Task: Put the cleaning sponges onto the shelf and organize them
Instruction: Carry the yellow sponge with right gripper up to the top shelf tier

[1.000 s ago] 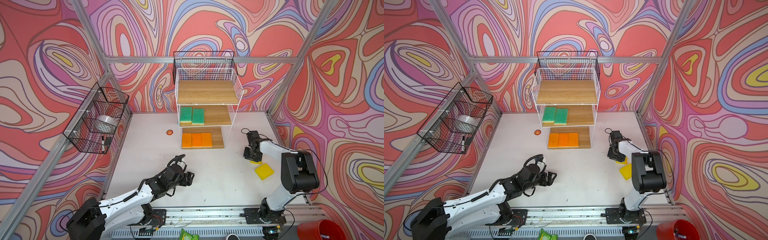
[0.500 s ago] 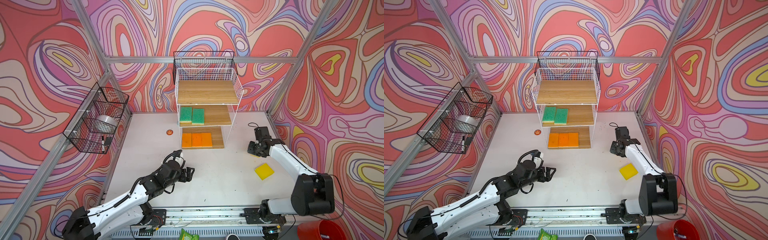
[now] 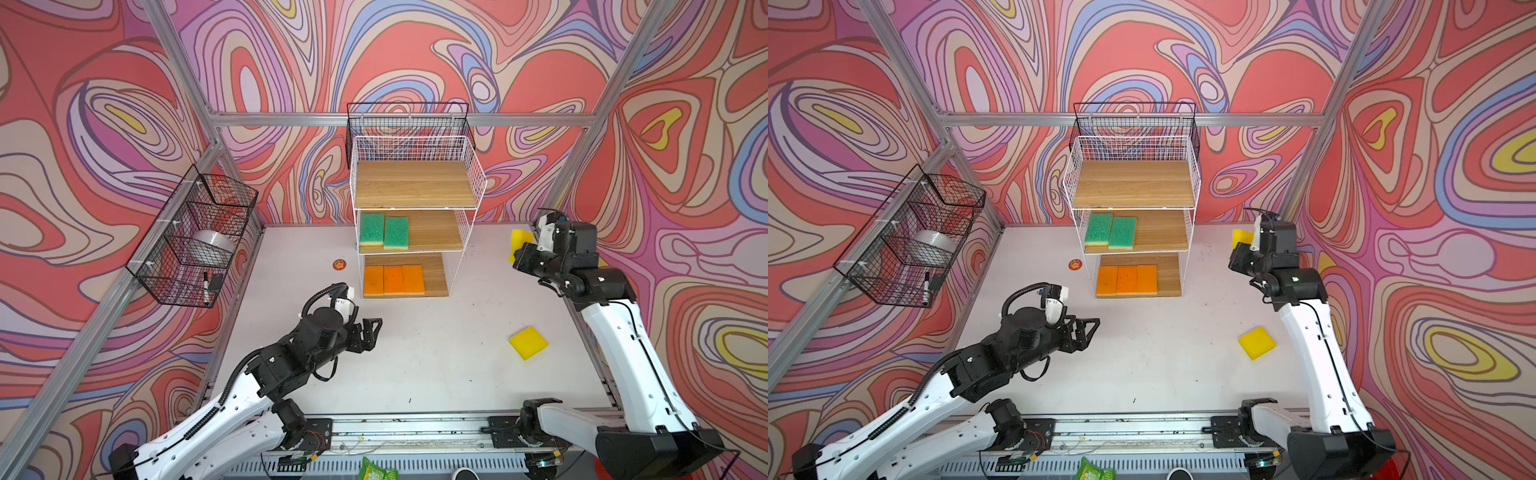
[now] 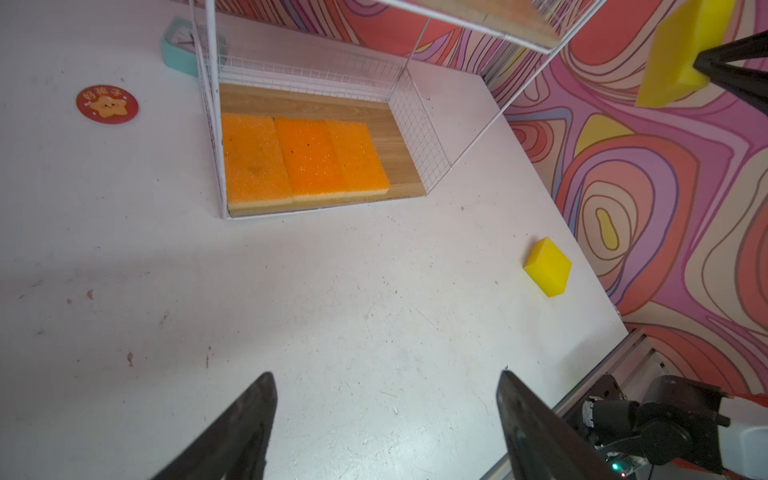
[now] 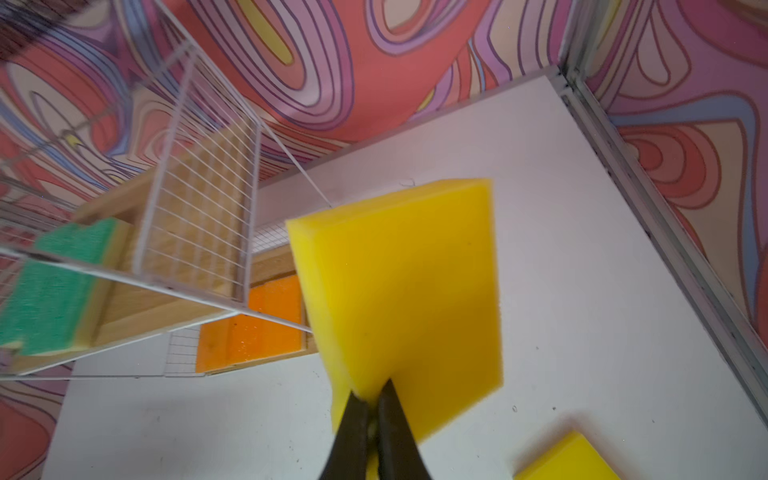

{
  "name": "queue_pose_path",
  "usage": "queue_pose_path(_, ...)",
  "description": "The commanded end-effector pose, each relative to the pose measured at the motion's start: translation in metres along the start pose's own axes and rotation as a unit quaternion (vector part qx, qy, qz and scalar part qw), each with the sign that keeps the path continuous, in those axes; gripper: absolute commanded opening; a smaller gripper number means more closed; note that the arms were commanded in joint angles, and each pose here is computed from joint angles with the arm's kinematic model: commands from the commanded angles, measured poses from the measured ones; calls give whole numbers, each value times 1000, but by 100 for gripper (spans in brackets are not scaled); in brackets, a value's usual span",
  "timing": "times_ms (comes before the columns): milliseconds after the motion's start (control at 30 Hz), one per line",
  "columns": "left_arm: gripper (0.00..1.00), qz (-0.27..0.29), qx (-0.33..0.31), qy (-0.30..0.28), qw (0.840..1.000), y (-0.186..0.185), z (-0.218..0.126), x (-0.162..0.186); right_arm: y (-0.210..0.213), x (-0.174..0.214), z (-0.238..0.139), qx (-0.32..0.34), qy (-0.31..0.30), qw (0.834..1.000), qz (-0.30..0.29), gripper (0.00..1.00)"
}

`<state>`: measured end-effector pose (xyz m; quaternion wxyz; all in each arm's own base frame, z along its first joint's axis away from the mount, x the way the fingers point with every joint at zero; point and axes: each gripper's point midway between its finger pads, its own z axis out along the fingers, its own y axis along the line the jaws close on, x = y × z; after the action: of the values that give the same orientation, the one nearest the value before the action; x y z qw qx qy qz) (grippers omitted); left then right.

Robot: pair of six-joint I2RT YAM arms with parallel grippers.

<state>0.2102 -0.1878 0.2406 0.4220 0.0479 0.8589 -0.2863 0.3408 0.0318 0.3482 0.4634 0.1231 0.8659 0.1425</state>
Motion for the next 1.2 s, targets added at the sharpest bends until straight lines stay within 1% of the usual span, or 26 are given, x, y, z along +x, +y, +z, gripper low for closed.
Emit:
queue_pose_path(0,84,16,-33,2,999,12,-15,-3,39,-29,-47,-82,-47,995,-21,8)
queue_pose_path(200,84,23,-40,-10,999,11,-30,-16,86,-73,-101,-174,-101,979,-43,6)
queue_pose_path(333,84,28,-40,-20,999,8,-37,-25,111,-96,-130,-216,-125,967,-49,5)
queue_pose_path(467,84,35,-45,-25,998,6,-39,-33,131,-112,-140,-256,-132,957,-43,5)
queue_pose_path(567,84,38,-49,-31,998,4,-40,-39,149,-115,-129,-280,-123,951,-44,5)
queue_pose_path(733,84,48,-62,-55,995,1,-44,-60,211,-97,-100,-296,-99,945,-96,5)
queue_pose_path(867,85,54,-72,-70,993,-4,-47,-79,249,-90,-66,-307,-76,942,-110,4)
queue_pose_path(1033,85,39,-79,-72,994,1,-43,-91,285,-79,-36,-319,-55,938,-124,4)
queue_pose_path(1067,85,33,-79,-71,994,3,-42,-92,293,-73,-23,-318,-46,938,-128,3)
queue_pose_path(1167,85,20,-76,-71,994,7,-38,-94,305,-65,-8,-322,-38,937,-132,3)
